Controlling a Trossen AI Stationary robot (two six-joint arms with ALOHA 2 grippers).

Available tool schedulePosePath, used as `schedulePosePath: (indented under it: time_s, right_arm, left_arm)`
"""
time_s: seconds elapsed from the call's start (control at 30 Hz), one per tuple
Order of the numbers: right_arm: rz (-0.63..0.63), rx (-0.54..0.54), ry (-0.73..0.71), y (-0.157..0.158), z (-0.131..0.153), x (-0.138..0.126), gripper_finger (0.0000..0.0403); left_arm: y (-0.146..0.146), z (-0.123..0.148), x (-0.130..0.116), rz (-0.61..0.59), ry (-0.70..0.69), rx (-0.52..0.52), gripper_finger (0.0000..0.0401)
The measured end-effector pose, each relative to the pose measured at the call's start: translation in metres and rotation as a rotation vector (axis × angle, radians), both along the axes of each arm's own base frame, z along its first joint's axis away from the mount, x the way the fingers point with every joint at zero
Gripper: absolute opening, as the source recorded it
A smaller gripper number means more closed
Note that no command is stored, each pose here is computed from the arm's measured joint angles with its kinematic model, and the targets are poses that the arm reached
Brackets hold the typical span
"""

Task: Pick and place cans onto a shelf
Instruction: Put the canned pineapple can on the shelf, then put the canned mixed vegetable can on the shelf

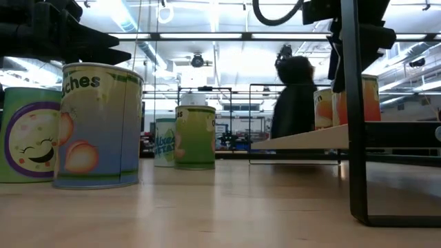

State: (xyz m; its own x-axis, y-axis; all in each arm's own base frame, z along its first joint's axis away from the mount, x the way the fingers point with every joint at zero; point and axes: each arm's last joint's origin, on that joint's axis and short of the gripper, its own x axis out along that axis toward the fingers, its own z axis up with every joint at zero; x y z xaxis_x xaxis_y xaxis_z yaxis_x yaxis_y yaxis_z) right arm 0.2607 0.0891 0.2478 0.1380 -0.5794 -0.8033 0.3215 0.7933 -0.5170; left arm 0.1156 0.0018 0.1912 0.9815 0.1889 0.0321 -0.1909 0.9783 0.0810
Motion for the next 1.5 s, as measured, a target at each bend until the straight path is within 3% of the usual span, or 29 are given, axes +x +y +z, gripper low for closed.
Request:
schedulePosePath:
  time_s: [0.23, 0.43, 0.6, 0.8, 1.17, 1.5]
  right_arm:
    - [0.007, -0.002, -0.014, 0.0, 0.001, 0.002, 0.0373]
    - [0.02, 0.017, -0.127, 0.0, 0.021, 0.016, 0.0373]
    - [0.109, 0.076, -0.303, 0.001, 0.03, 0.043, 0.0373]
    - [0.232, 0.149, -0.437, -0.006, 0.021, 0.083, 0.0373]
    - [0.404, 0.219, -0.525, -0.029, -0.011, 0.137, 0.0374]
    - [0.394, 0.21, -0.578, -0.057, 0.006, 0.154, 0.0383]
  left_arm:
    - [0.0, 0.0, 0.0, 0.0, 0.0, 0.0, 0.0386]
    - [0.0, -0.002, 0.001, 0.0, 0.02, -0.003, 0.0386]
    - [0.0, -0.008, 0.005, 0.0, 0.082, 0.003, 0.0386]
    - [0.0, -0.008, 0.008, 0.0, 0.082, 0.004, 0.0386]
    - [0.0, -0.006, 0.01, 0.0, 0.065, 0.011, 0.0386]
    - [0.0, -0.005, 0.01, 0.0, 0.046, 0.011, 0.0386]
